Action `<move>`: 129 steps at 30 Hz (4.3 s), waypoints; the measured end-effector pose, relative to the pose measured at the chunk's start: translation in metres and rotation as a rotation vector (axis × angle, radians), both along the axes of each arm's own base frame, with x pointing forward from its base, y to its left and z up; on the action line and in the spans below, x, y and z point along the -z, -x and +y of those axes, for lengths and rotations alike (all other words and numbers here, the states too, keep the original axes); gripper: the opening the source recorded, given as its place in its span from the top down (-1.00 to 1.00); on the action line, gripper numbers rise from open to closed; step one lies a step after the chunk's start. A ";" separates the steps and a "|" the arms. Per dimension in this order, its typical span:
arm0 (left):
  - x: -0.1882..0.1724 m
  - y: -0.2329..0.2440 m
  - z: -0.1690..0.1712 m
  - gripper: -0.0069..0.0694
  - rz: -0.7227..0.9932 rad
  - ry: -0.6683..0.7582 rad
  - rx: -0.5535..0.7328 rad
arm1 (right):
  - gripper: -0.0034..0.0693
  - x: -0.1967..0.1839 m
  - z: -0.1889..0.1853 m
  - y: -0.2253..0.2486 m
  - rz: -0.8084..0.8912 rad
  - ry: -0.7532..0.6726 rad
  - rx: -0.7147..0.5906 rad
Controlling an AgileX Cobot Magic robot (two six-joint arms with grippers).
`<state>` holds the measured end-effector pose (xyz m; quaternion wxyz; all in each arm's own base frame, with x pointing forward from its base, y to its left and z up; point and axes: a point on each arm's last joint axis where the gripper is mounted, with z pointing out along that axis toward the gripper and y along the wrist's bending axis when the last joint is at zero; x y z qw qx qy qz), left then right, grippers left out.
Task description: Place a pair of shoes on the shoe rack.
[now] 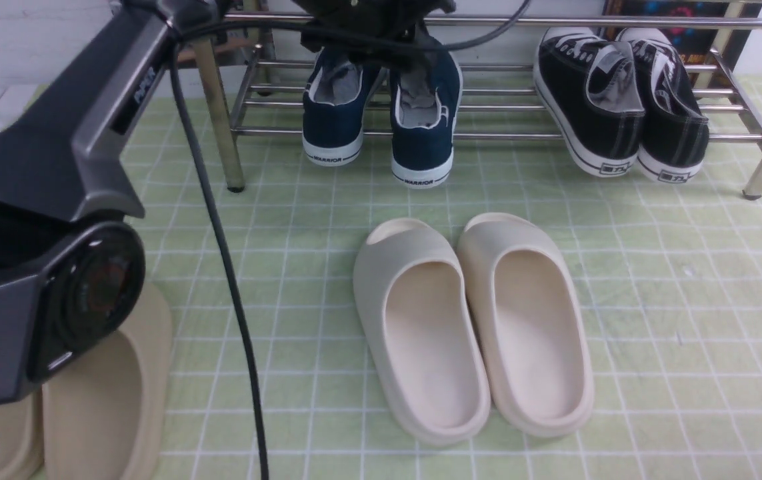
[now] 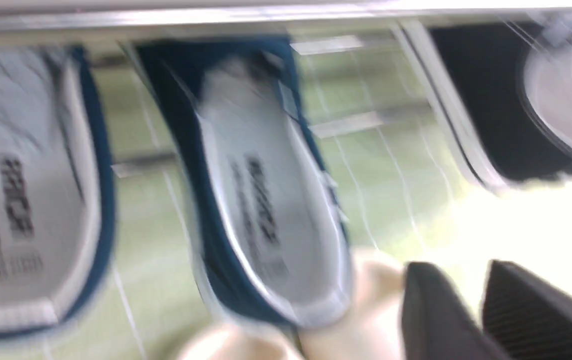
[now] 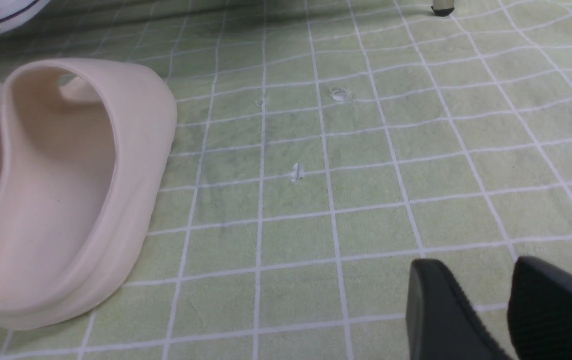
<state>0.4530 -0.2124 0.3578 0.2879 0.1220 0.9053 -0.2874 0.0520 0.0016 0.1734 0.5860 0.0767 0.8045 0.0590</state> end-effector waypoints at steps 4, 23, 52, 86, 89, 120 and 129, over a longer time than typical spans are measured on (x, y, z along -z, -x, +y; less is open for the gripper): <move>0.009 0.014 -0.020 0.85 0.023 -0.084 0.074 | 0.23 0.000 0.000 0.000 0.000 0.000 0.000; 0.095 -0.002 -0.054 0.86 -0.041 -0.399 0.034 | 0.23 0.000 0.000 0.000 0.000 0.000 0.000; 0.069 -0.012 0.015 0.86 0.073 -0.458 -0.119 | 0.23 0.000 0.000 0.000 0.000 0.000 0.000; -0.076 0.147 0.088 0.86 -0.050 -0.334 -0.130 | 0.23 0.000 0.000 0.000 0.000 0.000 0.000; -0.074 0.197 0.108 0.86 -0.102 -0.312 -0.141 | 0.23 0.000 0.000 0.000 0.000 0.000 0.000; 0.166 0.402 0.195 0.86 -0.702 -0.037 -0.349 | 0.23 0.000 0.000 0.000 -0.001 0.000 0.000; 0.173 0.397 0.209 0.86 -0.724 -0.124 -0.608 | 0.23 0.000 0.000 0.000 -0.001 0.000 0.000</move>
